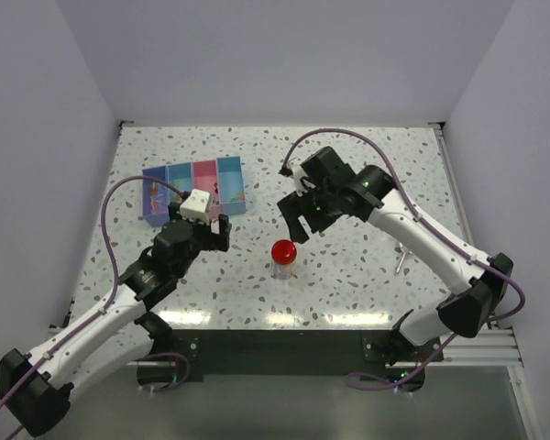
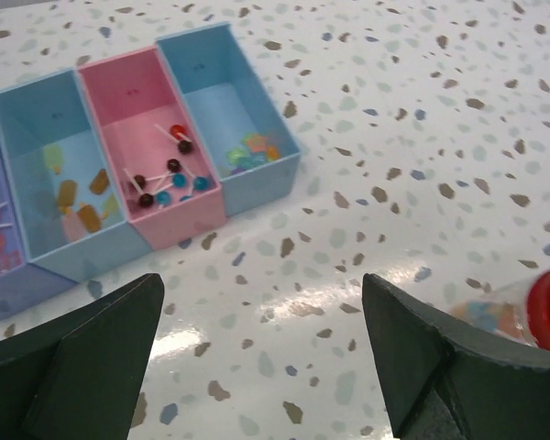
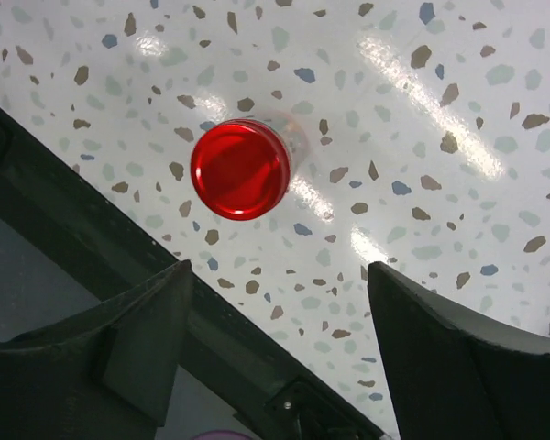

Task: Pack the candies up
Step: Close the bottle lid on the packing bottle.

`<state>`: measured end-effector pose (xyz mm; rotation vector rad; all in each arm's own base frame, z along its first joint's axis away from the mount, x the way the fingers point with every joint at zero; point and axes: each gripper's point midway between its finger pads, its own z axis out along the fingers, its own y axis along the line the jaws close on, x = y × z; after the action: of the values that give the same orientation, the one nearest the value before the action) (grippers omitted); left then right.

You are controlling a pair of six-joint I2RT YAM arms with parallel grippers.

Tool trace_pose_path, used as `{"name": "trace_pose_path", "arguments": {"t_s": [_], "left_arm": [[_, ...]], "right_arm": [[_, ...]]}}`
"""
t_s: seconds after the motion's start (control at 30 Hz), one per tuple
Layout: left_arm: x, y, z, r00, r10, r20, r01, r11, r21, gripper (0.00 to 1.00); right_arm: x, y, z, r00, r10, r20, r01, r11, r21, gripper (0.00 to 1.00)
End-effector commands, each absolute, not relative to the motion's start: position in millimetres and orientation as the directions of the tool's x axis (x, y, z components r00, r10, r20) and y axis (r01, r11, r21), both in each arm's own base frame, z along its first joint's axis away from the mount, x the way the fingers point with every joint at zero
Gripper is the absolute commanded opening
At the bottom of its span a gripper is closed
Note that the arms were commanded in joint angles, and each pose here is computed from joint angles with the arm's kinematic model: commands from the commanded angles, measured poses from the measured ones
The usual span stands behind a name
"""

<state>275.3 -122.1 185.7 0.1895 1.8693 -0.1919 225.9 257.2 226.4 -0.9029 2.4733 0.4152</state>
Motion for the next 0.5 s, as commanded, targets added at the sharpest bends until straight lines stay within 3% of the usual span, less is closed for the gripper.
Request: {"name": "trace_pose_path", "arguments": {"t_s": [0.0,0.37,0.47], "left_arm": [[266.1,-135.3,184.5,-0.288,0.029,-0.957,0.228,0.973,-0.039,0.95],[238.9,-176.7,170.8,-0.238,-0.026,-0.971,0.415,0.901,-0.126,0.96],[236.2,-182.9,165.7,-0.238,-0.011,-0.971,0.454,0.883,-0.122,0.96]], "right_arm": [[229.3,267.6,227.2,-0.705,-0.414,-0.575,-0.639,0.723,0.263,0.78],[227.3,273.4,181.2,-0.754,-0.361,-0.549,-0.599,0.721,0.349,0.55],[229.4,270.1,164.9,-0.772,-0.352,-0.530,-0.580,0.731,0.359,0.40]]}}
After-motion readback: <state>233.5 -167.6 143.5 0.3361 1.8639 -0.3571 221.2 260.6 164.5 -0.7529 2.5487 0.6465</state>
